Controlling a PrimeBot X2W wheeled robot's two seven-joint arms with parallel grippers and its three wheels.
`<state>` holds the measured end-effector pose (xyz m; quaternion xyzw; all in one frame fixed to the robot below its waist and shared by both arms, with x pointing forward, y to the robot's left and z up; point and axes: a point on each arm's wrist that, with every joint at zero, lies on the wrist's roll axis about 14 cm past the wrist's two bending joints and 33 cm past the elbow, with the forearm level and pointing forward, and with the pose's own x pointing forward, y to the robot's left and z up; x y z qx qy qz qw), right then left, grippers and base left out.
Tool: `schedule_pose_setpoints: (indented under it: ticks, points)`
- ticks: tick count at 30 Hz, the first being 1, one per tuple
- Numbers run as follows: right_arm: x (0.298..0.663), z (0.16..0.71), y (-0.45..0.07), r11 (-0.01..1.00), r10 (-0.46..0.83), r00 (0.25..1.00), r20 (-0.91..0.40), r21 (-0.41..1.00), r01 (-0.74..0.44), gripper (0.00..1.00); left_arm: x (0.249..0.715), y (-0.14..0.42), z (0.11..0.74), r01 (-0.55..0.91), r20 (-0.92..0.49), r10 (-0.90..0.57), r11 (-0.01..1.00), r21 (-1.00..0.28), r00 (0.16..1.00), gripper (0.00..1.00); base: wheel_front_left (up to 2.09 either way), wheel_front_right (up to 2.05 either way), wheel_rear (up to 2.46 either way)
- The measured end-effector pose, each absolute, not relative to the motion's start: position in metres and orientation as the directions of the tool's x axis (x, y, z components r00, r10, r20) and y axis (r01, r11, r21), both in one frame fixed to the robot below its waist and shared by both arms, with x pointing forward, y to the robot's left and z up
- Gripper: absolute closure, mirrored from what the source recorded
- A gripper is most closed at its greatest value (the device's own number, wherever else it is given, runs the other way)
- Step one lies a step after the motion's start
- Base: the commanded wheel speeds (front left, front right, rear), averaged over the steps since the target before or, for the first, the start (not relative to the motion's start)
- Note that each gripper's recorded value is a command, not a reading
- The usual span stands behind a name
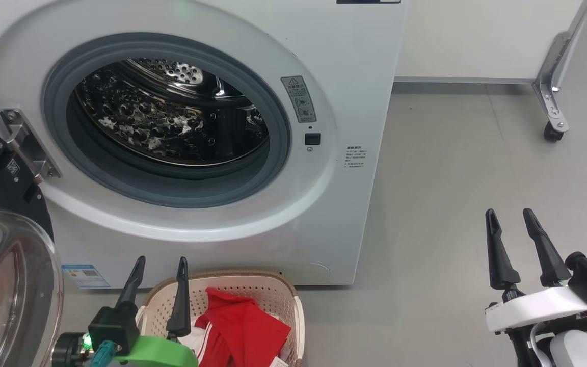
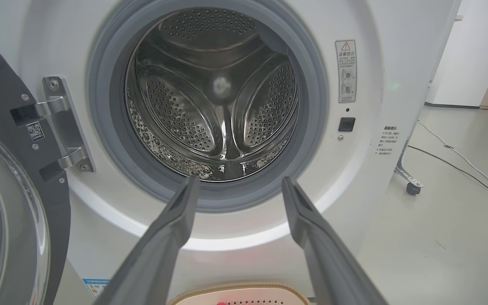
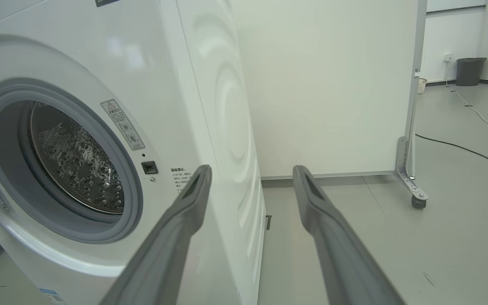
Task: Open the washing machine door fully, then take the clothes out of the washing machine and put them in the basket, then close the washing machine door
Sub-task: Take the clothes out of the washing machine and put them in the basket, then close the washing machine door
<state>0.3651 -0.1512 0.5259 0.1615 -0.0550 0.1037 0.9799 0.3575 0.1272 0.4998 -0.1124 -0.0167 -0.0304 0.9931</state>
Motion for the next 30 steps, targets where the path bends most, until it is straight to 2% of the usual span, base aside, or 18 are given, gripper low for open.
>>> schedule_pose_setpoints:
  ticks: [30]
  points:
    - [0.3658, 0.5243, -0.1513, 0.927, 0.182, 0.974, 0.137, 0.305, -0.217, 0.00, 0.3515, 0.1258, 0.5075, 0.071, 0.065, -0.058, 0.972, -0.222, 0.996, 0.00, 0.00, 0.00, 0.00]
